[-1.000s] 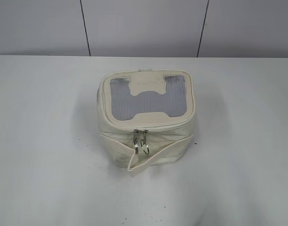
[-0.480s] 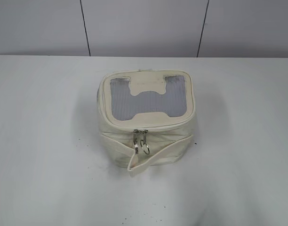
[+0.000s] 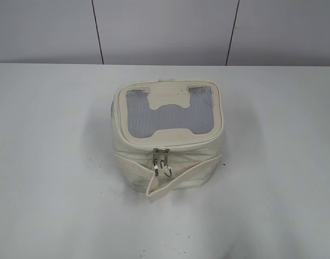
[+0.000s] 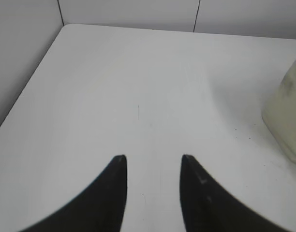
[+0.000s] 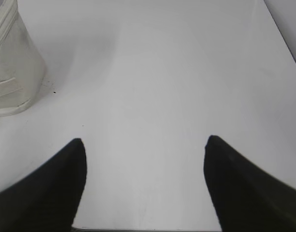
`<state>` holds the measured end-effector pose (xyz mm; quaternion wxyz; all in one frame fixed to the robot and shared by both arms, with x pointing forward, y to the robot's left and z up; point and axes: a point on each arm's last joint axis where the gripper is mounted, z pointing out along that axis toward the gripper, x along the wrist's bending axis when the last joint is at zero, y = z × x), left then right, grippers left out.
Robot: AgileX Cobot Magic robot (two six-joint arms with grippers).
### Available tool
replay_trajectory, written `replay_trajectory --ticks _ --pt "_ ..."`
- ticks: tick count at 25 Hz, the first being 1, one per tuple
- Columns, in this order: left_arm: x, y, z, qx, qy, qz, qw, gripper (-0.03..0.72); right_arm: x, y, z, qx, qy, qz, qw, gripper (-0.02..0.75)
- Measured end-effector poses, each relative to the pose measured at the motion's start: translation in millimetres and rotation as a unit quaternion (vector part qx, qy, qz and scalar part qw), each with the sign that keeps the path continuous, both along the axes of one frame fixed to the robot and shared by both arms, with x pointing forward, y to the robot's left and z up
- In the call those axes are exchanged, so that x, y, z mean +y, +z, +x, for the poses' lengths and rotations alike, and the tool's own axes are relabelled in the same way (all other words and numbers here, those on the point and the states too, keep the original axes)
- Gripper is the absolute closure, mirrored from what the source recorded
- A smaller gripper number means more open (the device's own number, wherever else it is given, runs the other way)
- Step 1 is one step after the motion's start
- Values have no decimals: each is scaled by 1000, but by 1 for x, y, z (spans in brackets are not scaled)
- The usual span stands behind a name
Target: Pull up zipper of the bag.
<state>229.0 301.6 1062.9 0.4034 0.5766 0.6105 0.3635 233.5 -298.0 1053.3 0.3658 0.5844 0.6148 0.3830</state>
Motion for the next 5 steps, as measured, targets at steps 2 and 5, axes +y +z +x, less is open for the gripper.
replay_trajectory --ticks 2,5 --pt "0 0 0 0 0 0 1000 397 0 0 0 0 0 0 1000 151" --pt "0 0 0 0 0 0 1000 397 -1 0 0 0 -3 -4 1000 151"
